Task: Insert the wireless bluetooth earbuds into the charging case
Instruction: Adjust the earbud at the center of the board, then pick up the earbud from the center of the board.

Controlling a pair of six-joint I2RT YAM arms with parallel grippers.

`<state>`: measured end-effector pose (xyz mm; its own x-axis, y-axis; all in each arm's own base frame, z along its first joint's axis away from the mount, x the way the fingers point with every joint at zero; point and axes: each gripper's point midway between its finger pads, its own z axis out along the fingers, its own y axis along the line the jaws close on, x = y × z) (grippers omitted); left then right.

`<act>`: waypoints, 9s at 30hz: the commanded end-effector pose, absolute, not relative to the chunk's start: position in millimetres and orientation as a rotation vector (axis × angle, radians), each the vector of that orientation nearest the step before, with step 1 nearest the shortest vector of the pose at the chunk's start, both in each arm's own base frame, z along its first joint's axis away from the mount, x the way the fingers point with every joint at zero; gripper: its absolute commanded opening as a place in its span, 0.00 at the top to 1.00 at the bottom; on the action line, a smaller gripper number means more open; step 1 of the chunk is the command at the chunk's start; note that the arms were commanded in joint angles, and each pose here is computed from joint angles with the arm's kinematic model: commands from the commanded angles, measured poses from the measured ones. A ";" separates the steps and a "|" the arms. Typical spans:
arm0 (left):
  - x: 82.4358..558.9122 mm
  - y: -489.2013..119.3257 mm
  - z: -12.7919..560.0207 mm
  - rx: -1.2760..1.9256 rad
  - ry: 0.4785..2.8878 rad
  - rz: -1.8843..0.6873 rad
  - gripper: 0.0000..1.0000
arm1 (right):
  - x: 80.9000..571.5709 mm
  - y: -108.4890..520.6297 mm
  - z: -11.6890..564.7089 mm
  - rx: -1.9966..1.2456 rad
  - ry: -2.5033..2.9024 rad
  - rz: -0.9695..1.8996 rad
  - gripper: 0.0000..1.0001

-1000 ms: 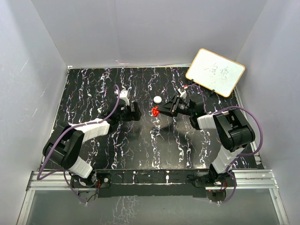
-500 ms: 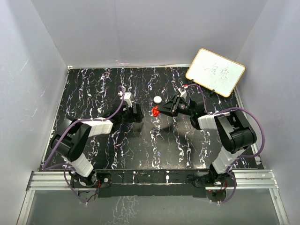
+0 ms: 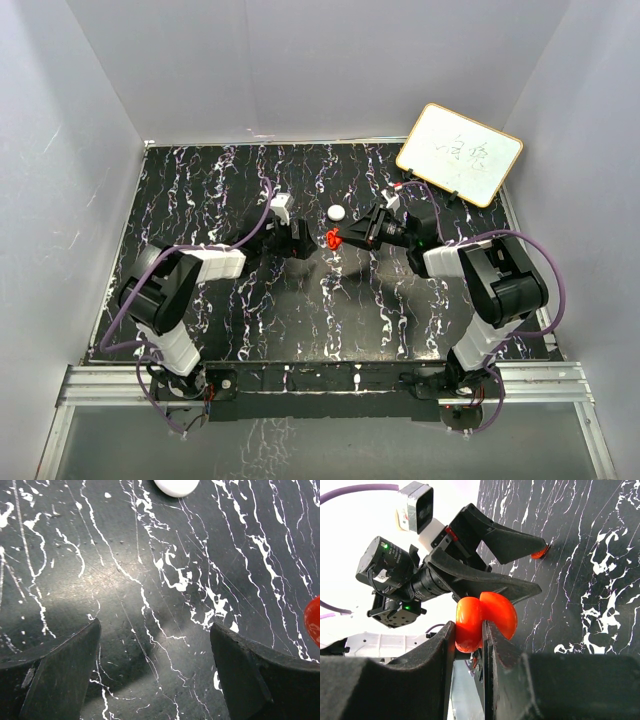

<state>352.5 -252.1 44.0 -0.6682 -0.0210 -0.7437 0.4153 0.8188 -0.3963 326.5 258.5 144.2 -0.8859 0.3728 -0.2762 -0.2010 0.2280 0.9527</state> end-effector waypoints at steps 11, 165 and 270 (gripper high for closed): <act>353.2 -260.7 72.9 0.346 2.107 -0.779 0.12 | 325.3 253.5 162.2 0.084 1.982 1.688 1.00; 343.1 -198.6 25.7 0.039 2.270 -0.519 0.12 | 331.6 237.2 156.1 0.113 1.994 1.643 1.00; 327.0 -185.4 -16.4 0.325 2.378 -0.138 0.72 | 333.1 238.0 153.7 0.104 2.002 1.642 1.00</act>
